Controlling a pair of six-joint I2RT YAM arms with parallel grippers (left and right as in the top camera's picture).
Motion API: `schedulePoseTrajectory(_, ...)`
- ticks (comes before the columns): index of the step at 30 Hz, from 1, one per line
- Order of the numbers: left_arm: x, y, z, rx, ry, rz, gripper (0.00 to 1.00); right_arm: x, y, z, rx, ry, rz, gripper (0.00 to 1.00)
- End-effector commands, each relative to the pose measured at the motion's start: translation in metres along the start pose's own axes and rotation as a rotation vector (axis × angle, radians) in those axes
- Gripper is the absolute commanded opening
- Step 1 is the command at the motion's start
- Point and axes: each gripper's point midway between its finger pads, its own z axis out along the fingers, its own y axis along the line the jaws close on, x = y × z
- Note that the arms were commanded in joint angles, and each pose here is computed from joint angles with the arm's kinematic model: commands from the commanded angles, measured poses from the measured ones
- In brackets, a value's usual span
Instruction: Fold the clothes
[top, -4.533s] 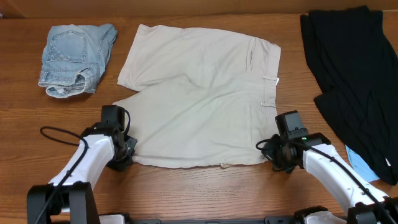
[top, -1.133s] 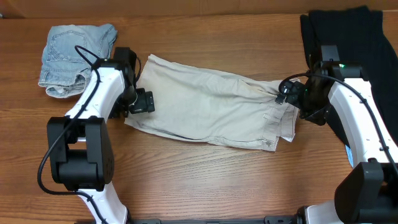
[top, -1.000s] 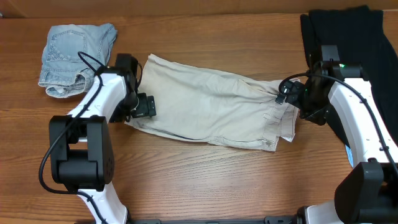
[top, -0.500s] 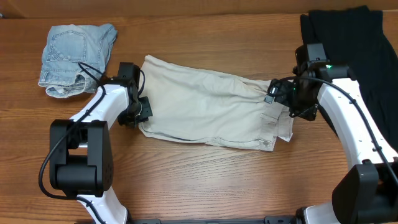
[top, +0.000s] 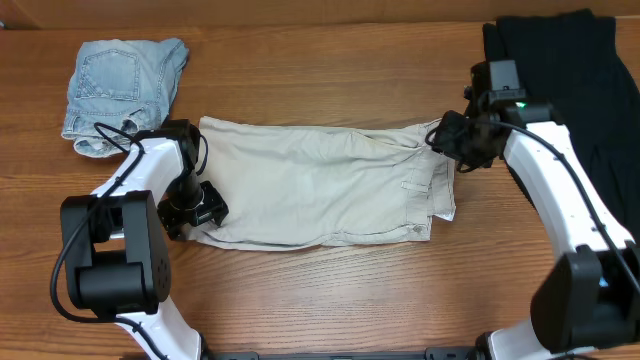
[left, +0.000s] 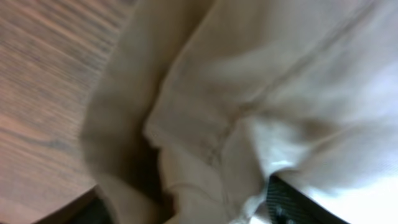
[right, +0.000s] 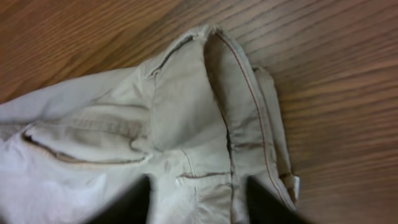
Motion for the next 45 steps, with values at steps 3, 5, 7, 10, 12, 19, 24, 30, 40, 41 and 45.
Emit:
schedulePoseTrajectory(3,-0.009,-0.009,-0.025,0.004,0.008,0.032,0.83,0.0,0.013,0.039,-0.012,0.035,-0.032,0.04)
schedulePoseTrajectory(5,-0.018,-0.01,-0.05,0.006,-0.022,0.036,0.89,-0.005,0.015,0.052,-0.016,0.03,-0.032,0.04)
schedulePoseTrajectory(7,-0.027,-0.011,-0.073,0.002,-0.062,0.036,0.9,-0.008,0.015,0.063,-0.017,0.026,-0.03,0.04)
schedulePoseTrajectory(10,-0.039,-0.013,-0.1,0.013,-0.124,0.042,0.91,-0.011,0.014,0.082,-0.014,0.031,-0.029,0.04)
schedulePoseTrajectory(12,-0.047,-0.016,-0.115,0.03,-0.167,0.05,0.91,-0.009,0.01,0.095,-0.002,0.05,-0.024,0.04)
schedulePoseTrajectory(19,-0.068,-0.025,-0.146,0.077,-0.275,0.063,0.93,0.025,-0.01,0.119,0.061,0.213,0.01,0.04)
schedulePoseTrajectory(24,-0.075,-0.027,-0.148,0.083,-0.306,0.059,0.96,0.029,-0.002,0.084,0.013,0.289,0.003,0.09)
schedulePoseTrajectory(30,-0.079,-0.03,-0.15,0.094,-0.327,0.058,1.0,0.013,-0.008,0.021,0.019,0.252,-0.004,0.43)
schedulePoseTrajectory(40,-0.082,-0.031,-0.151,0.098,-0.338,0.064,1.0,0.042,-0.063,0.037,0.062,0.355,0.03,0.91)
schedulePoseTrajectory(41,-0.082,-0.031,-0.151,0.099,-0.339,0.063,1.0,0.047,-0.062,0.043,0.036,0.365,0.032,0.92)
schedulePoseTrajectory(45,-0.082,-0.031,-0.151,0.099,-0.34,0.064,1.0,0.064,-0.055,0.063,-0.074,0.385,0.029,0.94)
